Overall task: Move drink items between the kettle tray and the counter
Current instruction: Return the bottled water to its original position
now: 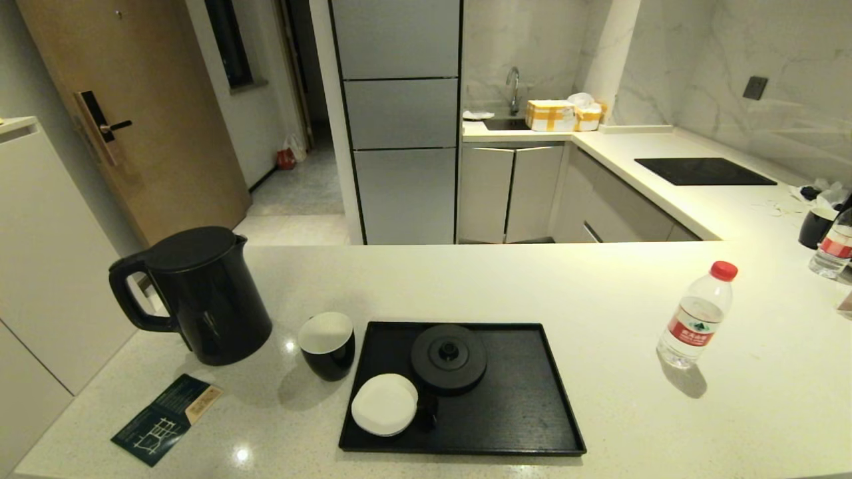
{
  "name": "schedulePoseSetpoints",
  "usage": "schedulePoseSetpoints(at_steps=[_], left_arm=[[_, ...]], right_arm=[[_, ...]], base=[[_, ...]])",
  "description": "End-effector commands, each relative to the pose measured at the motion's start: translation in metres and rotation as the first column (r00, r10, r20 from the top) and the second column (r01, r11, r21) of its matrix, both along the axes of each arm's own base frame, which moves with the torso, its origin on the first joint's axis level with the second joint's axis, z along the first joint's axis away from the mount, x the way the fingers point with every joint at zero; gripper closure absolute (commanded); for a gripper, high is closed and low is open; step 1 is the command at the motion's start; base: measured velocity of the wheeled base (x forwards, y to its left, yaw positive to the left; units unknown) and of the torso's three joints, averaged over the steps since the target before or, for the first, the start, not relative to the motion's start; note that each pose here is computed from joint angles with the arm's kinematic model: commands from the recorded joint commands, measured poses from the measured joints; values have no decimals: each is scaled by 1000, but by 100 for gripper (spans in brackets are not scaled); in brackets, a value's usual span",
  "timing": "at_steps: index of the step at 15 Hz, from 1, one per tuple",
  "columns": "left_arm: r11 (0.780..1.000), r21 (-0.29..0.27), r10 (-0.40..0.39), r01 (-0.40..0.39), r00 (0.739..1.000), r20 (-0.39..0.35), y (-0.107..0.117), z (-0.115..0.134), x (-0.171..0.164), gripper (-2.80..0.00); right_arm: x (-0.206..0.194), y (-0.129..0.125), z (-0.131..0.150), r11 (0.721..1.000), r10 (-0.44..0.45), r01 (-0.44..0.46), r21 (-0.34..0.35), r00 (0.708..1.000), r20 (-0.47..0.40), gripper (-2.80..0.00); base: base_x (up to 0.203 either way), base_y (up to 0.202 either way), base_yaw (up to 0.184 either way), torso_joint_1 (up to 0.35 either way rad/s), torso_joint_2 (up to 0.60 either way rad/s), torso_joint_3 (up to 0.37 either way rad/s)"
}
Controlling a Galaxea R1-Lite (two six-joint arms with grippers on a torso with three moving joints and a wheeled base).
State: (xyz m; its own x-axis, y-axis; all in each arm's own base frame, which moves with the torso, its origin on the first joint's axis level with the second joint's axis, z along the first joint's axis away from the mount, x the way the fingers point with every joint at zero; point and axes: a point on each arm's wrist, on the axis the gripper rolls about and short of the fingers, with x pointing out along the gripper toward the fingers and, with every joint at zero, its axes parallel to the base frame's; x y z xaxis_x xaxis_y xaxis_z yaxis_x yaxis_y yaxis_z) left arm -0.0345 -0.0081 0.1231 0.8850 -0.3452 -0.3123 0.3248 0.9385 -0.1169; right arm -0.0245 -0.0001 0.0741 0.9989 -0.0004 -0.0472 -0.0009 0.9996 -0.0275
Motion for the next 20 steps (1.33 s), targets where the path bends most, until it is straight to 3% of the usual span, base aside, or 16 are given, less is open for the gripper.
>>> schedulePoseSetpoints(at_steps=[1,3,20], left_arm=[[990,13,130,-143,927,351,3,-31,14,0],[939,24,316,-342,892,324,8,-49,13,0],[939,10,323,-344,891,318,8,-48,11,0]], right_arm=[[0,0,0,1000,1,-1,-2,1000,-2,0],[0,0,0,1000,0,0,-1,1000,-2,0],[0,0,0,1000,0,0,0,1000,-2,0]], base=[[0,0,0,0,0,0],[0,0,0,0,0,0],[0,0,0,0,0,0]])
